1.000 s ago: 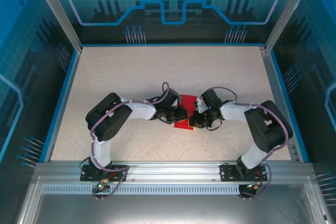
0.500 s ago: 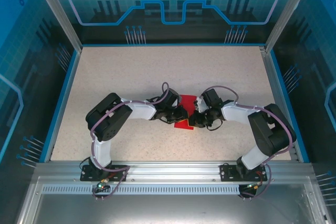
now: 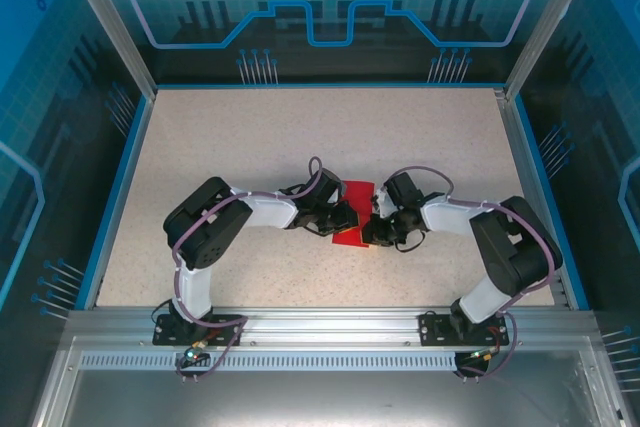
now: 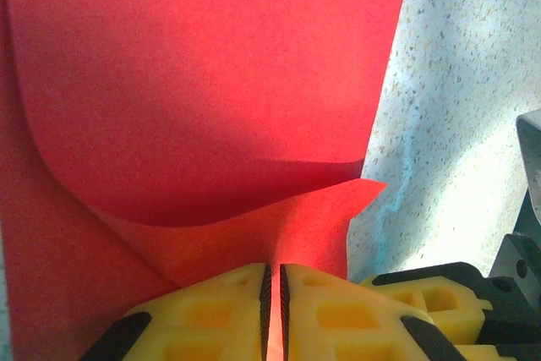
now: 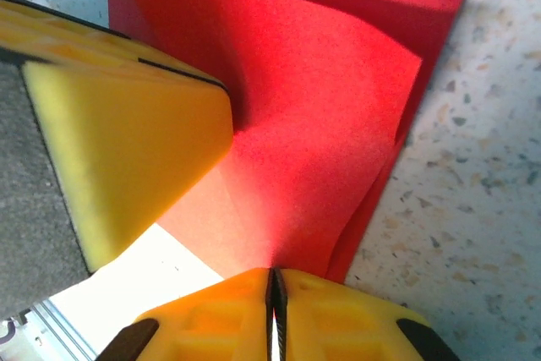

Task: Fold a paper plane with a square sheet of paper (pick it up from the middle)
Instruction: Fold the triangle a second time at the center of the table.

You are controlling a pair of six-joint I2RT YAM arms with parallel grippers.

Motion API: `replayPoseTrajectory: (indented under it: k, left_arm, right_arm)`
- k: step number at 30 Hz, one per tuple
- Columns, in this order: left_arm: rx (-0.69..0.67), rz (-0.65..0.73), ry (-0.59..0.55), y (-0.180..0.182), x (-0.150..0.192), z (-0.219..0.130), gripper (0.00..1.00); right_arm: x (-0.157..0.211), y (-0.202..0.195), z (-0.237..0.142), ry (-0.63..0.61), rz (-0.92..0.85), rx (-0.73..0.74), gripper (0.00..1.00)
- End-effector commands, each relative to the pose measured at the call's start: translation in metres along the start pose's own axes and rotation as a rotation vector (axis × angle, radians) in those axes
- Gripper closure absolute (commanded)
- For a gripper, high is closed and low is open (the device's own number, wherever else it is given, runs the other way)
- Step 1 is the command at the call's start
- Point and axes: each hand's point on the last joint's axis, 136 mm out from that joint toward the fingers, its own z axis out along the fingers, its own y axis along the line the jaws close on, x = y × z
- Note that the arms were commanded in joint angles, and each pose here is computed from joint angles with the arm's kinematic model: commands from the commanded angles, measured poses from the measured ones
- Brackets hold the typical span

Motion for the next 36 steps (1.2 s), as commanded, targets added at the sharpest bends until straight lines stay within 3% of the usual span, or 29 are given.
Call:
replayPoseTrajectory:
  k: [1, 13, 29, 36]
  left_arm:
    - [-0.066, -0.025, -0.017, 0.015, -0.002, 0.006, 0.84]
    - [-0.063, -0.032, -0.022, 0.015, -0.004, 0.006, 0.85]
    - [-0.033, -0.019, -0.010, 0.006, -0.003, 0.004, 0.85]
    - [-0.026, -0.017, -0.008, 0.003, -0.004, 0.004, 0.85]
  right_arm:
    - [0.030, -0.021, 0.003, 0.086, 0.063, 0.051, 0.88]
    - [0.049, -0.032, -0.002, 0.120, 0.090, 0.082, 0.88]
    - [-0.002, 0.031, -0.030, -0.025, 0.060, -0.135, 0.85]
    - [-0.010, 0.016, -0.012, -0.008, 0.092, -0.082, 0.86]
